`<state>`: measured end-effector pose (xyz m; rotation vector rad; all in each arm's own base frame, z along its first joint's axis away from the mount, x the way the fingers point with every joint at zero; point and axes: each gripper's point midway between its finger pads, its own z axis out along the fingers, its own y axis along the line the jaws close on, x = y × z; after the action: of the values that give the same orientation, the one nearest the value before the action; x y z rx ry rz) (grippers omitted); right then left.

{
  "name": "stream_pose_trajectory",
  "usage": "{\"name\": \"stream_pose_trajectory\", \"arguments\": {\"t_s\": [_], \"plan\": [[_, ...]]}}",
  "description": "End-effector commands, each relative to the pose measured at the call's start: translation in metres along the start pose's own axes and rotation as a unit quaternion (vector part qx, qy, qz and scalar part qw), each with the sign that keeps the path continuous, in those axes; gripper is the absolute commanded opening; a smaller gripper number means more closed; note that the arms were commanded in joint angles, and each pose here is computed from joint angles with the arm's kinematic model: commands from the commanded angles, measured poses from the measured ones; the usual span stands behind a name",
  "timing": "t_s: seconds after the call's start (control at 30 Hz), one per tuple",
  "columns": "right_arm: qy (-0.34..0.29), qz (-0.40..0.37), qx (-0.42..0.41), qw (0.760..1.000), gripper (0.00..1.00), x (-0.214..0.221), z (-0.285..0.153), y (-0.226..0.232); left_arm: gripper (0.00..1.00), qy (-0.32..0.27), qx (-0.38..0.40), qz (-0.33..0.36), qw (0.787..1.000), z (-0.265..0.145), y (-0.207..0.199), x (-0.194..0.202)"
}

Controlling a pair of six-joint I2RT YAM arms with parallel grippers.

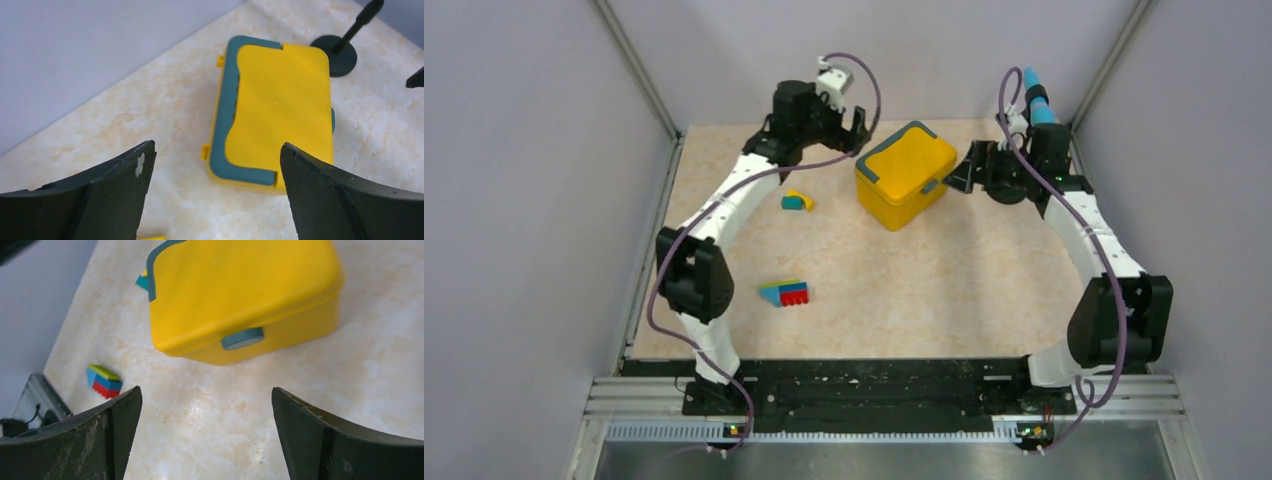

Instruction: Organize the medicine kit

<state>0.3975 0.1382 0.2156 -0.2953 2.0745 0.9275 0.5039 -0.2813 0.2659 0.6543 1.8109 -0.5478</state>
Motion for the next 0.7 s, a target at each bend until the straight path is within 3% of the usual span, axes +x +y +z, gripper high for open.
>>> {"name": "stream_pose_trajectory", "arguments": {"t_s": [0.0,0.07,0.17,0.27,0.37,0.67], "plan": [[-0.032,-0.038,0.126,0.991,0.99,-0.037,-0.044,0.0,0.99,-0.045,-0.047,-0.017,0.998,-0.081,0.03,-0.056],[-0.055,-0.032,0.198,0.978,0.99,-0.055,-0.065,-0.009,0.99,-0.028,-0.057,-0.036,0.997,-0.104,0.039,-0.05],[-0.077,-0.026,0.308,0.948,0.99,-0.074,-0.1,-0.027,0.99,0.011,-0.134,-0.084,0.987,-0.135,0.064,-0.027],[-0.086,-0.034,0.375,0.922,0.99,-0.078,-0.124,-0.039,0.99,0.058,-0.186,-0.066,0.979,-0.16,0.081,-0.004],[-0.091,-0.04,0.379,0.92,0.99,-0.073,-0.127,-0.041,0.99,0.077,-0.211,-0.059,0.973,-0.172,0.09,0.011],[-0.088,-0.039,0.376,0.922,0.99,-0.06,-0.12,-0.047,0.99,0.043,-0.232,-0.091,0.967,-0.176,0.095,0.002]]}}
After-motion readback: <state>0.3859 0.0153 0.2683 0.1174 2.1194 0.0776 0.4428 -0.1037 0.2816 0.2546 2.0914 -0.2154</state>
